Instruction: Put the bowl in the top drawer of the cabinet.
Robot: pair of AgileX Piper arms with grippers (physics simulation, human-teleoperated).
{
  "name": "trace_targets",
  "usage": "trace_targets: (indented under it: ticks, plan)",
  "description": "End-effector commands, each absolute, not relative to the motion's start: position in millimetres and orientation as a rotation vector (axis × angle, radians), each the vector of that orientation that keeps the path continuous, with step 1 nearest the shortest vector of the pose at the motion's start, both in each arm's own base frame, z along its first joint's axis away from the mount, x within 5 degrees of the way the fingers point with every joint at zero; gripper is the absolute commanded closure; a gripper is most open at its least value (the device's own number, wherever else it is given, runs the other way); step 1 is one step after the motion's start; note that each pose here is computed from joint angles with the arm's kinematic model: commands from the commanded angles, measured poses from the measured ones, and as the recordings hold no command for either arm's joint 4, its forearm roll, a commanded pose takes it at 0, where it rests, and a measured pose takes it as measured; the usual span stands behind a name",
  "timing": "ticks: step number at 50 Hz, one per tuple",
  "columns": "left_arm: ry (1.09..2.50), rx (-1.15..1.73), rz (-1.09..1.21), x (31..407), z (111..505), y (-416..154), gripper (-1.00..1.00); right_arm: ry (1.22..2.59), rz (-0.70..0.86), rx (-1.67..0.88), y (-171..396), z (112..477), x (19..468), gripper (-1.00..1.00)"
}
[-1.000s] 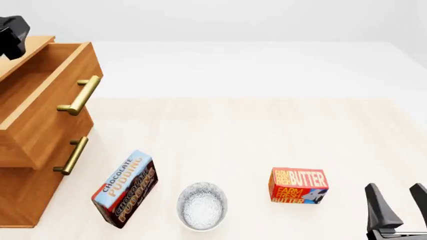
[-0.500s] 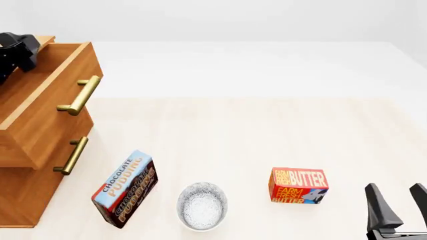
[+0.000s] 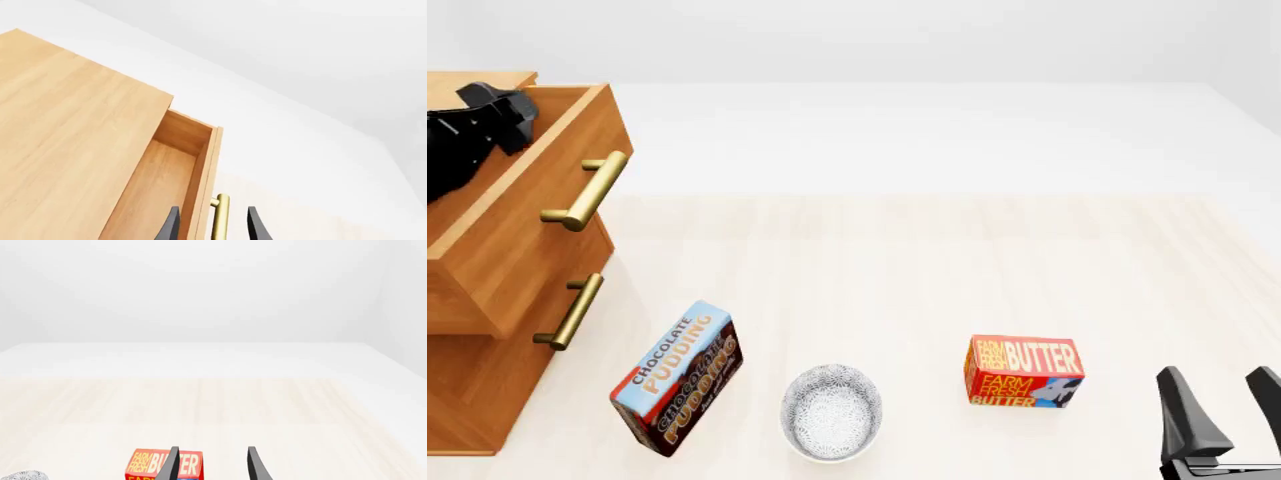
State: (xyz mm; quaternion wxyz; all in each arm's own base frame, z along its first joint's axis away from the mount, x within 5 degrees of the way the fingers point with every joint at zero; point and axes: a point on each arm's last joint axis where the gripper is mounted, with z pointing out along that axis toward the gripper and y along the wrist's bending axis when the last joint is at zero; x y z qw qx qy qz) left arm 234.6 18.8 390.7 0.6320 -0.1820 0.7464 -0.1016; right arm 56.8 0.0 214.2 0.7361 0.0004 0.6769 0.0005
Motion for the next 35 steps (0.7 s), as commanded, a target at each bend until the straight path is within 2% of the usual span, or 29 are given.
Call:
trace_targets:
  ticks: [1, 35]
  plan:
    - [1.744, -0.432, -0.272, 242.9, 382.5, 13.0, -1.0, 1.487, 0.001, 0.001, 0.0, 214.2, 56.8, -1.0]
    - [1.831, -0.409, -0.324, 254.2, 363.6, -3.8, -1.0, 1.487, 0.001, 0.001, 0.0, 214.2, 56.8, -1.0]
